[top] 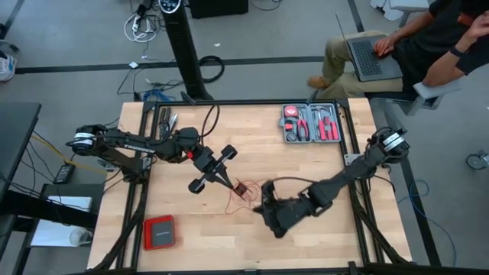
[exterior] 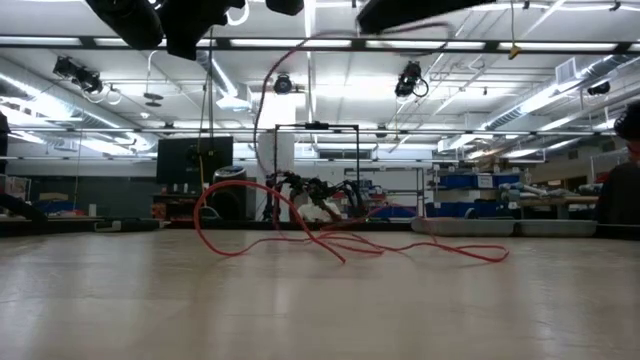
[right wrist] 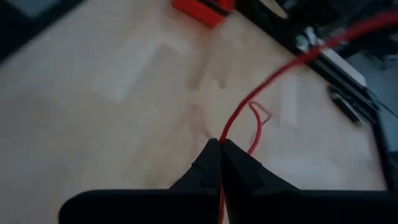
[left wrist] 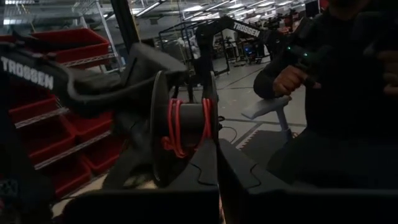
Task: Coil cords
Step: Coil the red cable wire onto the black spool
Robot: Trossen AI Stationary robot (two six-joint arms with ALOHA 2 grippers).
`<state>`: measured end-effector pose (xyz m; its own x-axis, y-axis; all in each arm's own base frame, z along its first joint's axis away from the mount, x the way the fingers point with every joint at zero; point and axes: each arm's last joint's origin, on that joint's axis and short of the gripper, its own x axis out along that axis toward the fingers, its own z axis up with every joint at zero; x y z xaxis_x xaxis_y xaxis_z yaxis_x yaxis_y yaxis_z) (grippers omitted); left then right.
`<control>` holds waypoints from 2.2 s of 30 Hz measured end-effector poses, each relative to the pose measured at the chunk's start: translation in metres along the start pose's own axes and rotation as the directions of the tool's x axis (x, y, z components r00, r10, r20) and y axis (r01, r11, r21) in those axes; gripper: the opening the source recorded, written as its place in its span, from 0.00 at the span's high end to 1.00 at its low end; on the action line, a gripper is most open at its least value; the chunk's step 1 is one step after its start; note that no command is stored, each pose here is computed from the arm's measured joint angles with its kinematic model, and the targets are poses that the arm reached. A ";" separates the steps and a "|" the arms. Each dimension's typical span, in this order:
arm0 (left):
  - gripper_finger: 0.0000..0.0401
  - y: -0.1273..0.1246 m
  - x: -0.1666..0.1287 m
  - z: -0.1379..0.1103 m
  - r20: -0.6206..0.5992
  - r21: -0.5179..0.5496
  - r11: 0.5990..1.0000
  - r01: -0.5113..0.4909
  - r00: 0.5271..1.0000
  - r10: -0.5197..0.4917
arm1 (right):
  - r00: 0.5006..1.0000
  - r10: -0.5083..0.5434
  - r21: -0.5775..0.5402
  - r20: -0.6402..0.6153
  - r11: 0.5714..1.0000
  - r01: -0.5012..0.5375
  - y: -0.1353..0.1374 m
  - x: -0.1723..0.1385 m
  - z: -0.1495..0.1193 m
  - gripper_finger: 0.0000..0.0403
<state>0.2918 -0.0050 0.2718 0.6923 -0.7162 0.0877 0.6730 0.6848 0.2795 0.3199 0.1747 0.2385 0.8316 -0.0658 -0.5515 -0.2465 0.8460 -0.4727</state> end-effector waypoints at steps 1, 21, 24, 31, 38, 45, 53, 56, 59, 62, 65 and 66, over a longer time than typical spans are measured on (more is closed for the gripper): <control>1.00 0.000 0.000 0.000 0.000 0.002 1.000 -0.001 1.000 0.001 | 1.000 -0.017 0.004 0.000 1.000 0.017 -0.006 0.005 -0.003 1.00; 1.00 -0.008 0.008 0.003 0.025 0.029 0.999 0.039 0.999 -0.040 | 0.979 0.131 0.152 0.156 0.976 -0.155 -0.090 0.044 -0.032 0.89; 1.00 -0.008 0.008 0.004 0.026 0.028 0.999 0.041 0.999 -0.042 | 0.972 0.147 0.171 0.184 0.969 -0.179 -0.085 0.046 -0.040 0.87; 1.00 -0.010 0.009 0.004 0.030 0.023 0.998 0.060 0.998 -0.061 | 0.955 0.153 0.221 0.254 0.952 -0.212 -0.077 0.052 -0.065 0.87; 1.00 -0.010 0.009 0.004 0.030 0.022 0.998 0.061 0.998 -0.062 | 0.907 0.234 0.237 0.350 0.915 -0.327 -0.091 0.045 -0.065 0.87; 1.00 -0.010 0.009 0.004 0.030 0.019 0.998 0.062 0.998 -0.062 | 0.846 0.290 0.237 0.448 0.874 -0.425 -0.112 0.039 -0.066 0.87; 1.00 -0.010 0.009 0.004 0.029 0.024 0.998 0.060 0.998 -0.061 | 0.826 0.354 0.271 0.439 0.824 -0.497 -0.123 0.042 -0.081 0.87; 1.00 -0.010 0.009 0.004 0.029 0.024 0.998 0.060 0.998 -0.061 | 0.824 0.363 0.280 0.434 0.815 -0.507 -0.122 0.042 -0.082 0.87; 1.00 -0.010 0.009 0.004 0.028 0.011 0.998 0.061 0.998 -0.061 | 0.862 0.351 0.294 0.366 0.835 -0.465 -0.120 0.043 -0.088 0.87; 1.00 -0.010 0.009 0.003 0.022 0.000 0.998 0.062 0.998 -0.062 | 0.887 0.316 0.305 0.335 0.855 -0.420 -0.121 0.038 -0.087 0.86; 1.00 -0.010 0.009 0.003 0.022 -0.001 0.998 0.062 0.998 -0.062 | 0.889 0.317 0.310 0.331 0.853 -0.420 -0.122 0.032 -0.085 0.80; 1.00 -0.010 0.009 0.003 0.022 0.000 0.998 0.062 0.998 -0.062 | 0.888 0.315 0.310 0.335 0.853 -0.420 -0.123 0.030 -0.084 0.78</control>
<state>0.2907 -0.0184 0.2725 0.6437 -0.7598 0.0912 0.7145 0.6394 0.2841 0.3333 0.0240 0.2224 0.8274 0.3853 -0.4086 -0.4051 0.9134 0.0411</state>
